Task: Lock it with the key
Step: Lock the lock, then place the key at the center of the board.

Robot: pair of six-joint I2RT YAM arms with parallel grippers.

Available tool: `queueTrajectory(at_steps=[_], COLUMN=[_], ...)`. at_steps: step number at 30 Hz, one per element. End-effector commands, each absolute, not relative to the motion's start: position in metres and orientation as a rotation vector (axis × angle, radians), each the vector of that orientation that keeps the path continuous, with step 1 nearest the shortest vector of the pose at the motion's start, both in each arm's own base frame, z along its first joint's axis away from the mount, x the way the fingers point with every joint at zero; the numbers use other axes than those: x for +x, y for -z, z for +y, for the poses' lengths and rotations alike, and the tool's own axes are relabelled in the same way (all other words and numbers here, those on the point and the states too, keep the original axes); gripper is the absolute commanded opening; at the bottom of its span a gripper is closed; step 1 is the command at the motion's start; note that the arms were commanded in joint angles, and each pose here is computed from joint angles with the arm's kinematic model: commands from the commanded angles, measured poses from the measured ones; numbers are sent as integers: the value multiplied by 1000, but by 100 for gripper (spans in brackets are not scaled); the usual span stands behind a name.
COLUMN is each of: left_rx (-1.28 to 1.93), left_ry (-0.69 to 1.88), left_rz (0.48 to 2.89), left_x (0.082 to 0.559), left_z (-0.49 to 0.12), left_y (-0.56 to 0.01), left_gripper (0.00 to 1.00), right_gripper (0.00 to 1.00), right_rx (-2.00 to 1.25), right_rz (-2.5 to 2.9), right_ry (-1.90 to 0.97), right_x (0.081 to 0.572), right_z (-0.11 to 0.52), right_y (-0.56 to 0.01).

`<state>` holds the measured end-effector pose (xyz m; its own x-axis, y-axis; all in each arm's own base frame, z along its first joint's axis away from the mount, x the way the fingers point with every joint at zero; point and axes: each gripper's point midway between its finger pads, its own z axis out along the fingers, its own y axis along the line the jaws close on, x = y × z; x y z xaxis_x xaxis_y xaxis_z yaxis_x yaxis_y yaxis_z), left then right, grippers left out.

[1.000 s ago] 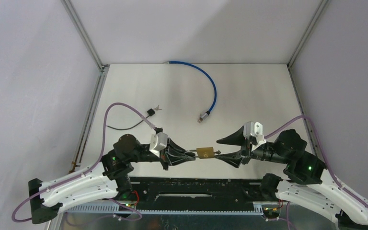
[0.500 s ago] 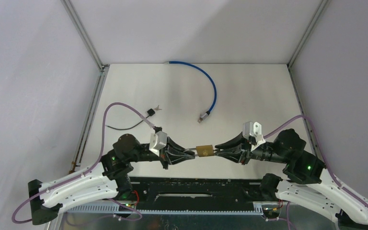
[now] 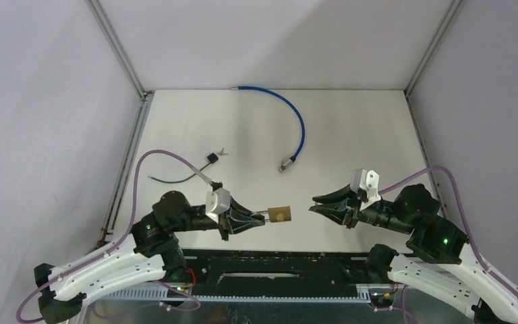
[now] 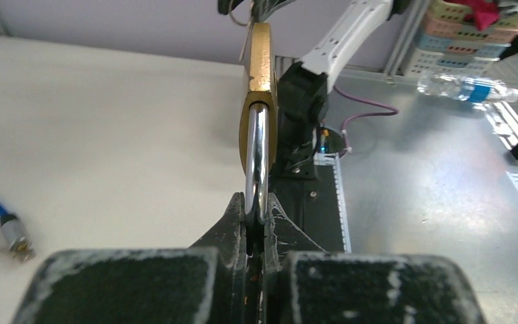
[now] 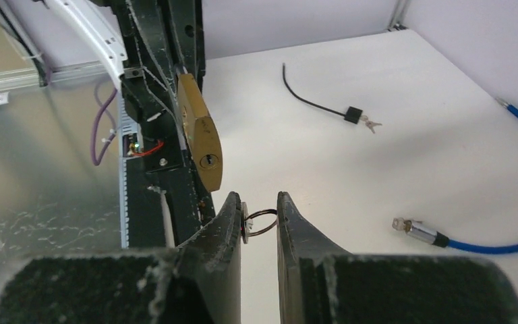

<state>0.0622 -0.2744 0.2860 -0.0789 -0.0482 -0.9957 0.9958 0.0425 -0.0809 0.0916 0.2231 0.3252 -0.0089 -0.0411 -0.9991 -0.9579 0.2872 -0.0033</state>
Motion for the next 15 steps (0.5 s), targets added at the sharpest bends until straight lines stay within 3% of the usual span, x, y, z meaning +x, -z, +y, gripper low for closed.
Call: queueTrajectory(at_steps=[1,15], left_rx=[891,477], left_ry=[1106,848], left_rz=[1257,1614], left_x=[99,170], left_z=[-262,-236], left_y=[-312,-243], left_gripper=[0,0], right_gripper=[0,0], right_rx=[-924,-390], right_rz=[1469,2187], right_ry=[-878,-876], right_x=[119,197], right_z=[222,287], right_y=[-322,-109])
